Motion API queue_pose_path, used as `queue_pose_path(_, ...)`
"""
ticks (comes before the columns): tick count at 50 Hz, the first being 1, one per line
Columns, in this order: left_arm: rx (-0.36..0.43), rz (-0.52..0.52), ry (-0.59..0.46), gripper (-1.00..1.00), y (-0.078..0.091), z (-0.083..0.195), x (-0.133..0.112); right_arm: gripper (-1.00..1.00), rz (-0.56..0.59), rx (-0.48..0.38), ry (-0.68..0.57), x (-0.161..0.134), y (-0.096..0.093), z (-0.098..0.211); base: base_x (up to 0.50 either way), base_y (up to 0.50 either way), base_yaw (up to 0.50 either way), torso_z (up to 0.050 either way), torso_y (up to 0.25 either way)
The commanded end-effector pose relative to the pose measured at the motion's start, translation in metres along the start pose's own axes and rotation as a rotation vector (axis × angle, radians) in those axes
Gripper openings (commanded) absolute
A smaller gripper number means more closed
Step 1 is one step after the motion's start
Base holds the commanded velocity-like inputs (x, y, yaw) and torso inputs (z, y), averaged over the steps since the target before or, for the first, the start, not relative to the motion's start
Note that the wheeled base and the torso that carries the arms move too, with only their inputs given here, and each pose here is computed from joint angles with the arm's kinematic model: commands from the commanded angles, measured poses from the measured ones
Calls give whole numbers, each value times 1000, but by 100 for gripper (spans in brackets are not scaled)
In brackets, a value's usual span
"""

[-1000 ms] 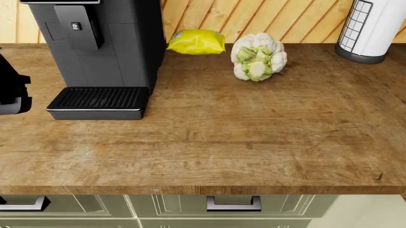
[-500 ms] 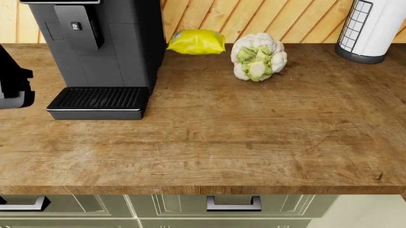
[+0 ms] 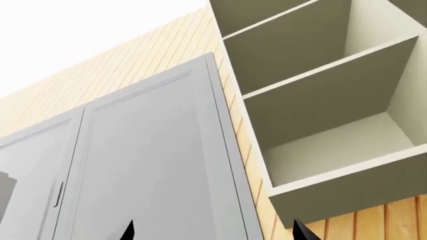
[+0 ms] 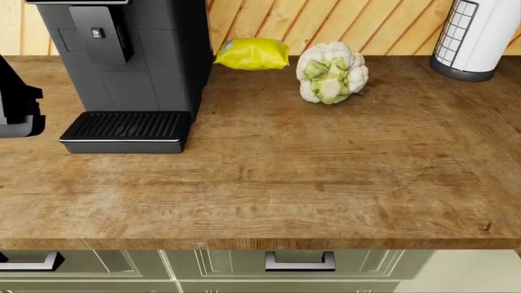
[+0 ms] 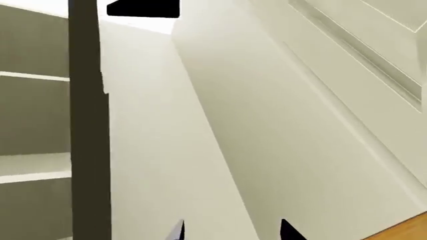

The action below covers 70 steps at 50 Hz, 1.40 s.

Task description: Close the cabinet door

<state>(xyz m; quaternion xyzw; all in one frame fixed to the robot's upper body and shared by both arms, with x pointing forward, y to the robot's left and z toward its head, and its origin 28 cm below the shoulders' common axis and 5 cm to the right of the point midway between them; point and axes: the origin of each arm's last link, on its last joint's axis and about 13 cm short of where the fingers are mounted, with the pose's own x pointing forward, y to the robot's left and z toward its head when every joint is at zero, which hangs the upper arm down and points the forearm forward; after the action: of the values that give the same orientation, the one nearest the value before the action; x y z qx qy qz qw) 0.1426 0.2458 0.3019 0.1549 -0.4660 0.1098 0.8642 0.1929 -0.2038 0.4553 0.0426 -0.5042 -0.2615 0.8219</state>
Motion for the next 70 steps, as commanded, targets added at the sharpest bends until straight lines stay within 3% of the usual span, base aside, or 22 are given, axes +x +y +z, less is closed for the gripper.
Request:
queue_pose_path(1, -1, 1, 0, 100, 1, 0, -1, 100, 162, 84, 89, 34, 24, -8, 12, 0, 8, 11, 0)
queue_pose_path(11, -2, 3, 4, 100, 1, -2, -2, 100, 249, 132, 124, 32, 43, -11, 9, 0, 9, 10, 0)
queue_pose_path(30, -4, 6, 7, 100, 2, -2, -3, 100, 439, 308, 257, 20, 77, -16, 9, -1, 6, 7, 0)
queue_pose_path(42, -5, 10, 8, 100, 3, -3, -4, 100, 567, 501, 417, 6, 99, -18, 8, 0, 7, 4, 0)
queue_pose_path(51, -7, 11, 9, 100, 3, -3, -4, 100, 650, 686, 524, -1, 112, -5, 8, 0, 9, 3, 0)
queue_pose_path(59, -9, 12, 7, 100, 3, -2, -3, 100, 730, 800, 597, -10, 121, 7, 9, 2, 10, 4, 0)
queue_pose_path(70, -10, 21, 8, 100, 6, -3, -5, 100, 872, 828, 621, -23, 138, 24, 8, 2, 10, 4, 0)
